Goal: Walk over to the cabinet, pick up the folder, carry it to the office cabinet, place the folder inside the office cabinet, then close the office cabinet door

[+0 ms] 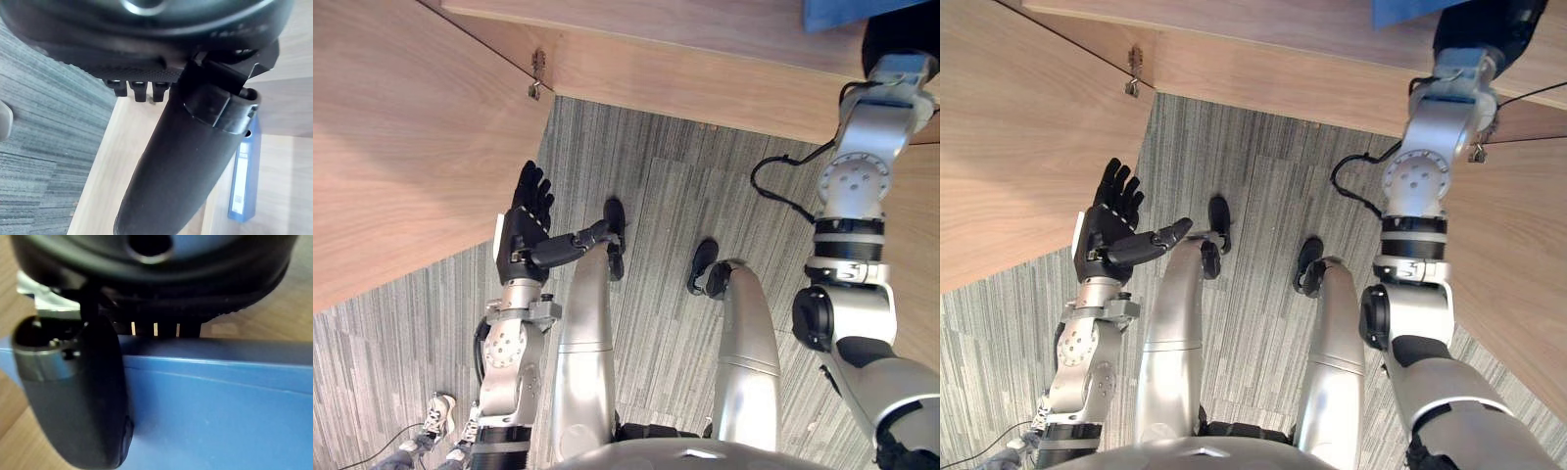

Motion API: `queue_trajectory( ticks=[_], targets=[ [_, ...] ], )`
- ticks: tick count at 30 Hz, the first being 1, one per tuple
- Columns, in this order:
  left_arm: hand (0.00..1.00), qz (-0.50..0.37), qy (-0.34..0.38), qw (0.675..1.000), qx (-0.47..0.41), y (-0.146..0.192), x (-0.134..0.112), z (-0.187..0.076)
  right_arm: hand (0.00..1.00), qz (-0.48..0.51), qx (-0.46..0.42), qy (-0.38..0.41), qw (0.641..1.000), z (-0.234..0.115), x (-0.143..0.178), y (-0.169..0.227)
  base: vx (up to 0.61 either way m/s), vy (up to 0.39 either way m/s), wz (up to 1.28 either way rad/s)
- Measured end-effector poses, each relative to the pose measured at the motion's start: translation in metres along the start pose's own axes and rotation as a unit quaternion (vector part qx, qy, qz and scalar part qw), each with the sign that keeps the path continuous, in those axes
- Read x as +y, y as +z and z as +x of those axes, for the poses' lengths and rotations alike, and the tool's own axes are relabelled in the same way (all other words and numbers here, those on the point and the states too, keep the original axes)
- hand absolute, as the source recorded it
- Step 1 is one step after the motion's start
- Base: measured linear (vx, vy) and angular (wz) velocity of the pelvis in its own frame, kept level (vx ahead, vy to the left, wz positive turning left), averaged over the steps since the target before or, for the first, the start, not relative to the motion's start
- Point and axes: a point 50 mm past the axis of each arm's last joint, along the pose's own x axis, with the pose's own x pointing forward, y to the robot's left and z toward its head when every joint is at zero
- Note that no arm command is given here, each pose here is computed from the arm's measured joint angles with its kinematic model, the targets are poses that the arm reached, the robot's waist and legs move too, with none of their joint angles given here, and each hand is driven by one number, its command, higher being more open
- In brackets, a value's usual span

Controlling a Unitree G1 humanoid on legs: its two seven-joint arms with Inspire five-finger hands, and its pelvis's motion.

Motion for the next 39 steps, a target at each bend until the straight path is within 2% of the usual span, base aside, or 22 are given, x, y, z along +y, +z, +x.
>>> queue_trajectory(
  ticks=[4,9,10,22,34,39],
  targets=[
    [1.00,-0.008,0.006,1.000,0.005,-0.002,0.001,-0.001,0.00,0.021,-0.018,-0.028,0.999,0.013,0.004,0.010,-0.06,0.013,0.01],
    [1.00,-0.010,-0.013,0.999,0.049,-0.021,-0.008,-0.005,0.00,0.044,-0.031,-0.054,0.997,0.025,0.013,0.019,-0.02,0.002,0.05],
    [1.00,-0.010,-0.014,0.998,0.053,-0.023,-0.009,-0.005,1.00,0.049,-0.033,-0.057,0.997,0.026,0.014,0.020,-0.01,-0.002,0.08],
    [1.00,-0.012,-0.014,0.996,0.083,-0.036,-0.016,-0.009,1.00,0.090,-0.047,-0.089,0.991,0.033,0.020,0.030,-0.01,-0.006,0.05],
    [1.00,-0.010,-0.013,0.996,0.088,-0.037,-0.015,-0.009,1.00,0.081,-0.041,-0.084,0.992,0.032,0.022,0.025,0.00,0.000,0.00],
    [1.00,-0.007,-0.013,0.996,0.091,-0.038,-0.013,-0.009,1.00,0.005,-0.029,-0.046,0.999,0.032,0.031,0.023,0.00,0.018,-0.05]
  ],
)
